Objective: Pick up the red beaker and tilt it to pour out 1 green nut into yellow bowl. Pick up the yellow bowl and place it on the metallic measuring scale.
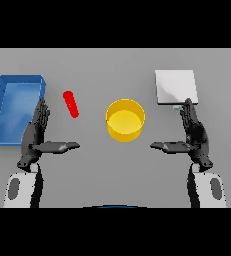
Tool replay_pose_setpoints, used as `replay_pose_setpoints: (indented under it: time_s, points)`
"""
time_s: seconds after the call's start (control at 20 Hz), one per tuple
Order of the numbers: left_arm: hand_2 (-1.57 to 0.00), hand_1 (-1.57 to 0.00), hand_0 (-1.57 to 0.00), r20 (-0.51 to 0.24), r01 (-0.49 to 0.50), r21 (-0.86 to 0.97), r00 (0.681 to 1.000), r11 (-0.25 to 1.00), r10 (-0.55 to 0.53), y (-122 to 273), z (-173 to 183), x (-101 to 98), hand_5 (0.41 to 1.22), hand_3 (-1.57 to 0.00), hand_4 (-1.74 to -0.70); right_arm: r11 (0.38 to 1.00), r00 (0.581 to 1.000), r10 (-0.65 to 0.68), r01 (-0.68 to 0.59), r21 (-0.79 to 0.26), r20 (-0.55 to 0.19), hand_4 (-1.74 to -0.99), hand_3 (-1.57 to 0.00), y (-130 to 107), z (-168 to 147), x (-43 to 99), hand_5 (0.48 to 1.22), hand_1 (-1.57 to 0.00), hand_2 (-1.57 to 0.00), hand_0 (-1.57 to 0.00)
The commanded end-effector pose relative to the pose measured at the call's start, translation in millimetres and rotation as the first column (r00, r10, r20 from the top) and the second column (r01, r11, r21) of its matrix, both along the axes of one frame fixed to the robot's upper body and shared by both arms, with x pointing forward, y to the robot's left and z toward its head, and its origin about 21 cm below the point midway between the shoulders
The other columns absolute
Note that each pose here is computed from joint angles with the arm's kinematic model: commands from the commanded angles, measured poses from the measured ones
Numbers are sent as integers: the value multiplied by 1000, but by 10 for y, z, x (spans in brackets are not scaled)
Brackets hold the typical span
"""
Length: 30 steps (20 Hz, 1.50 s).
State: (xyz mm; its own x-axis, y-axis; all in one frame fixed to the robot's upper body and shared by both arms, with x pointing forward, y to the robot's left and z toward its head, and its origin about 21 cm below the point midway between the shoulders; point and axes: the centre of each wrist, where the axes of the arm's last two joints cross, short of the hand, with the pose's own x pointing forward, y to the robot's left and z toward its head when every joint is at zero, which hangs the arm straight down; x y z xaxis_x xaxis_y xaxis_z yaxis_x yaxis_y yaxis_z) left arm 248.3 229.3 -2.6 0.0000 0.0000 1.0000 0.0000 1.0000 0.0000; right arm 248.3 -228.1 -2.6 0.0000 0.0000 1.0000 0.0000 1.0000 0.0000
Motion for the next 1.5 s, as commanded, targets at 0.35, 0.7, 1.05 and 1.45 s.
replay_pose_setpoints:
  time_s: [0.35, 0.7, 1.05, 1.45]
  points:
    - [1, 1, 1, 41, 55, 100, 997, 993, -60, 40, 93, -157, 677, 1, -1203, 984, 998, 31, -20, -177, 57, -1178, 1, -101, 63, -87, 573, 1, 1, 1]
    - [1, 1, 1, 8, 83, 164, 996, 983, -85, -29, 158, -230, 657, 1, -1179, 976, 996, 67, -53, -209, 57, -1225, 1, -91, 98, -143, 590, 1, 1, 1]
    - [1, 1, 1, -37, 95, 179, 995, 979, -90, -146, 52, 19, 659, 1, -1197, 977, 990, 105, -86, -193, 94, -1291, 1, -146, 125, -130, 623, 1, 1, 1]
    - [1, 1, 1, -42, 72, 197, 997, 978, -65, -199, -88, 558, 644, 1, -1219, 977, 990, 102, -82, -198, 93, -1295, 1, -167, 104, -160, 622, 1, 1, 1]
